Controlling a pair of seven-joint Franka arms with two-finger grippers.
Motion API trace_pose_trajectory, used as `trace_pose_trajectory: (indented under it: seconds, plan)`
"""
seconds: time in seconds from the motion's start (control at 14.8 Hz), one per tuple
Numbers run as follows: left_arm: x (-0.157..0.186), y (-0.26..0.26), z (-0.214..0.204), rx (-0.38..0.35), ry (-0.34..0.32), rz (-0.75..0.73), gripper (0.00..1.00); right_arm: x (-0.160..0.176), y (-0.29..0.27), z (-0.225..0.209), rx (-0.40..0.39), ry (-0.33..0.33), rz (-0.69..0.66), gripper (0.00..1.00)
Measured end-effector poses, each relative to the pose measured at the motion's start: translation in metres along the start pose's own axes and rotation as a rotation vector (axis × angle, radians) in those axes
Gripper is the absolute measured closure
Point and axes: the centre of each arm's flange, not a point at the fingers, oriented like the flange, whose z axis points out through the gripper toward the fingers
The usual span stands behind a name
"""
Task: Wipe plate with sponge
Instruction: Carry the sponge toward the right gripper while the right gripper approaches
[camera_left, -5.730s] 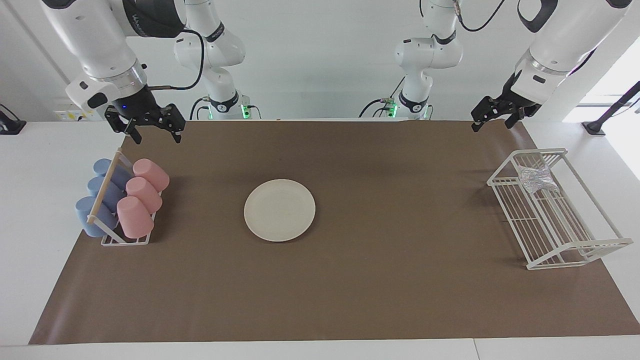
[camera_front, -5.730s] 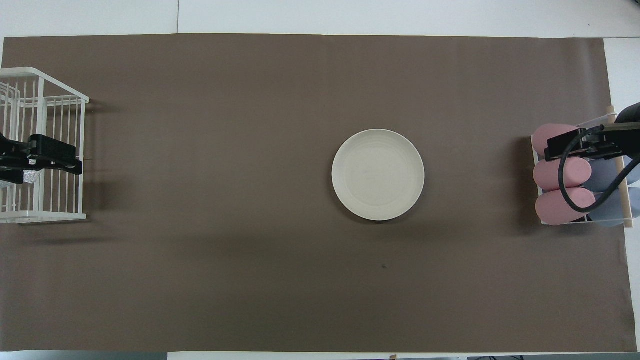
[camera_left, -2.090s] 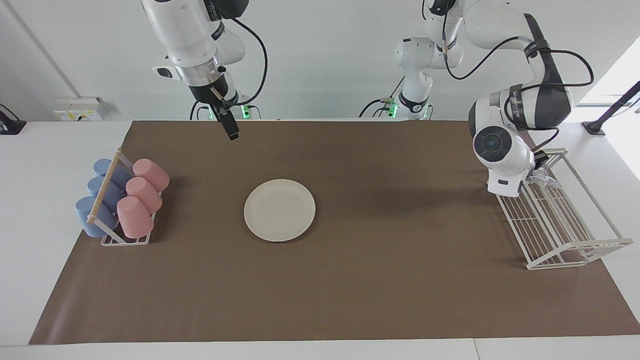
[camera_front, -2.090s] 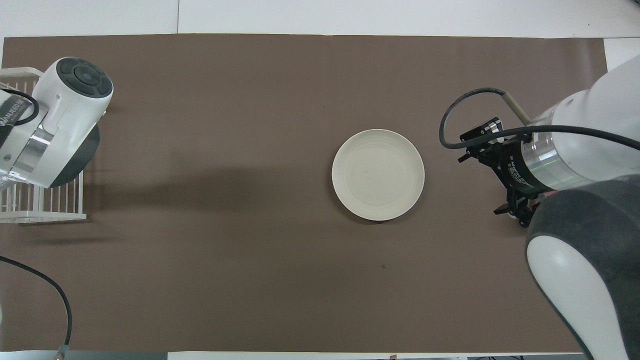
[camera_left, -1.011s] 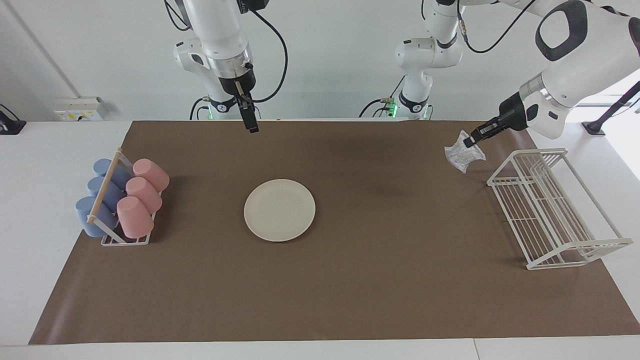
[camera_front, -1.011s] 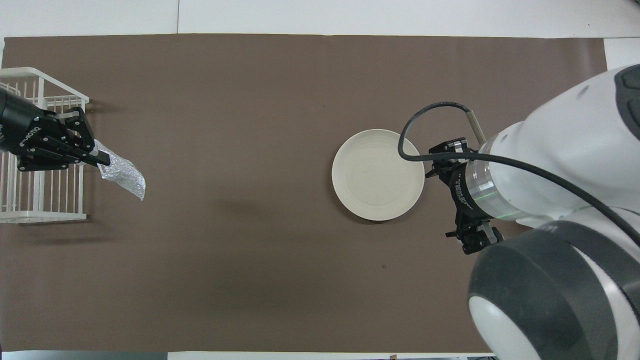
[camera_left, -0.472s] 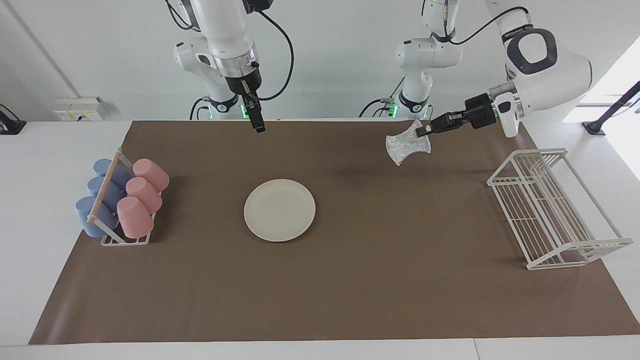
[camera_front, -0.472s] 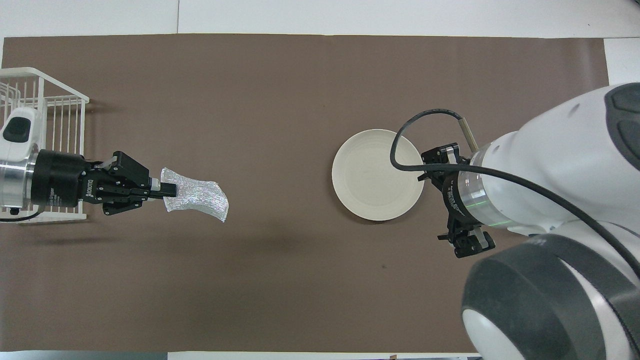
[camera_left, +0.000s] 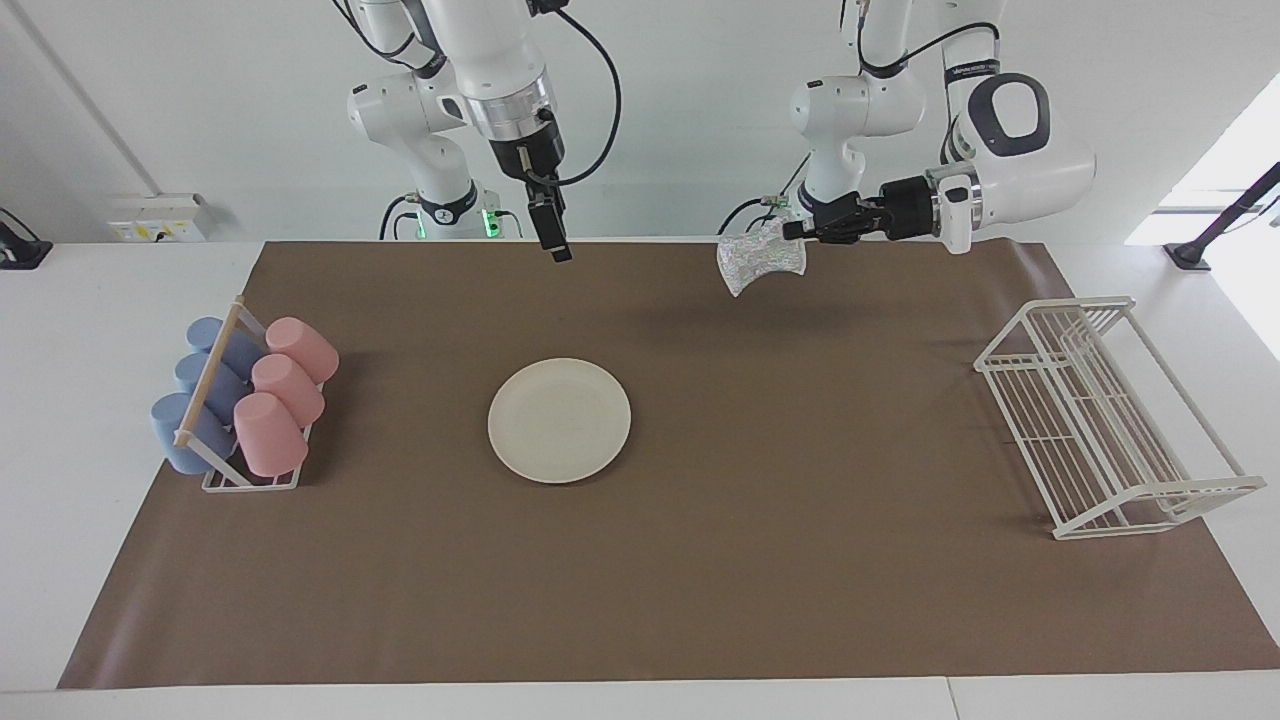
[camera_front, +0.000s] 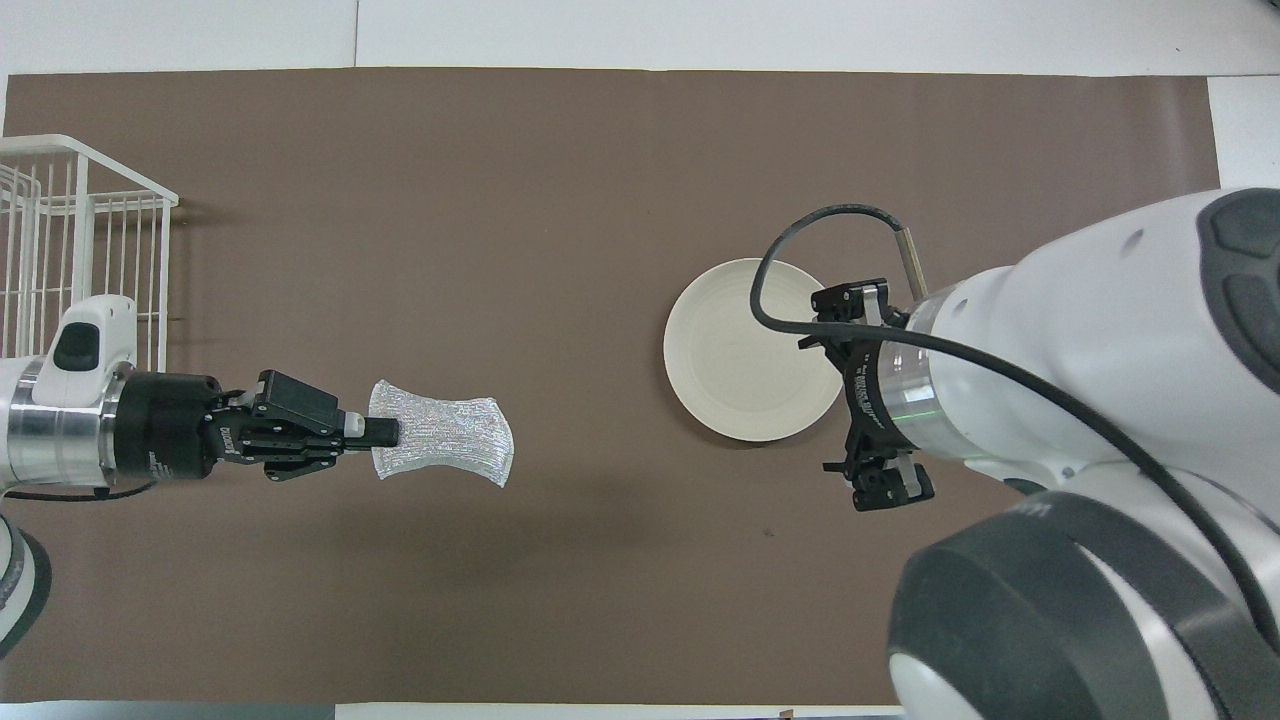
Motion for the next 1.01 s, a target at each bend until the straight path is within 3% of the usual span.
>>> trace_pose_trajectory:
  seconds: [0.13, 0.4, 0.81, 1.01]
  plan:
    - [-0.003, -0.005, 0.014, -0.026, -0.023, 0.067, 0.96, -0.021, 0.01, 0.007, 0.014, -0.012, 0.031, 0.0]
    - [-0.004, -0.007, 0.022, -0.081, -0.027, 0.096, 0.96, -0.03, 0.027, 0.024, -0.025, 0.01, 0.014, 0.0]
    - [-0.006, -0.006, 0.032, -0.079, -0.048, 0.1, 0.96, -0.08, 0.048, 0.033, 0.095, -0.103, 0.077, 0.0]
    - [-0.007, -0.006, 0.034, -0.078, -0.053, 0.101, 0.96, -0.1, 0.066, 0.053, 0.079, -0.113, 0.096, 0.0]
